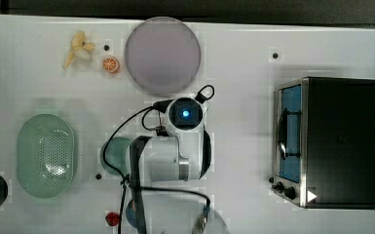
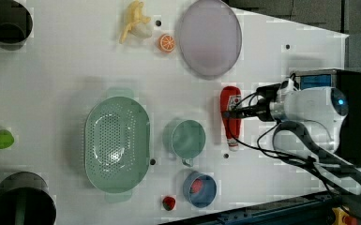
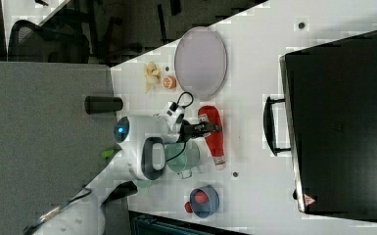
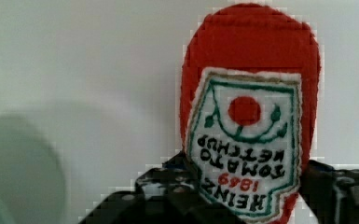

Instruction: Pick Ketchup from the table and place it in strainer.

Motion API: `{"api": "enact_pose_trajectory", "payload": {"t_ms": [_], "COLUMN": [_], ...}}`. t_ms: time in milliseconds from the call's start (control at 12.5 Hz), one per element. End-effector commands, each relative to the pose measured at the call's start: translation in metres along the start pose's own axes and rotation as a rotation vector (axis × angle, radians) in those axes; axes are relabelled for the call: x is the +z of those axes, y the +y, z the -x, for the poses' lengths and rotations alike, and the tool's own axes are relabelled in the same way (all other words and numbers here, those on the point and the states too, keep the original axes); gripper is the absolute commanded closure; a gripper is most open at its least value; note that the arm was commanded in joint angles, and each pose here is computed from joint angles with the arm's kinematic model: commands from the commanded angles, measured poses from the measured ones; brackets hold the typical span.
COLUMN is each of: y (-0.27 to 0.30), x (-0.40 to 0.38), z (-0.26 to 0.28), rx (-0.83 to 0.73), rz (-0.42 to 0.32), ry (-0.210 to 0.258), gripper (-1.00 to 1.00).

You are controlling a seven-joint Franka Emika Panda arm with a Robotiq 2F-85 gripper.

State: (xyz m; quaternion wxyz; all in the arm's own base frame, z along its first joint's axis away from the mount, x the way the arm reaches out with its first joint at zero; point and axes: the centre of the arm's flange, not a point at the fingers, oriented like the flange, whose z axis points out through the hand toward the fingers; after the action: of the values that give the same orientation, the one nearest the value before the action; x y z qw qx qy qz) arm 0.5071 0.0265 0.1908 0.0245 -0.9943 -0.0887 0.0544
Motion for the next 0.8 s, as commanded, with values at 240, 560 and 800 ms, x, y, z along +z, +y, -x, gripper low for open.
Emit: {"api": "enact_pose_trajectory", "payload": {"t_ms": [240,560,800], "y": [-0.044,-0.094,-0.163], "x": [-0.16,-0.23,-0.24], "z": [-0.008,0.017,0.027], "rx": [-0.032,0.056,0.12], "rz": [0.059,0.092,0.103], "ry": [0.122,0.07,0.067], "gripper": [-0.23,-0.23,-0.23]}}
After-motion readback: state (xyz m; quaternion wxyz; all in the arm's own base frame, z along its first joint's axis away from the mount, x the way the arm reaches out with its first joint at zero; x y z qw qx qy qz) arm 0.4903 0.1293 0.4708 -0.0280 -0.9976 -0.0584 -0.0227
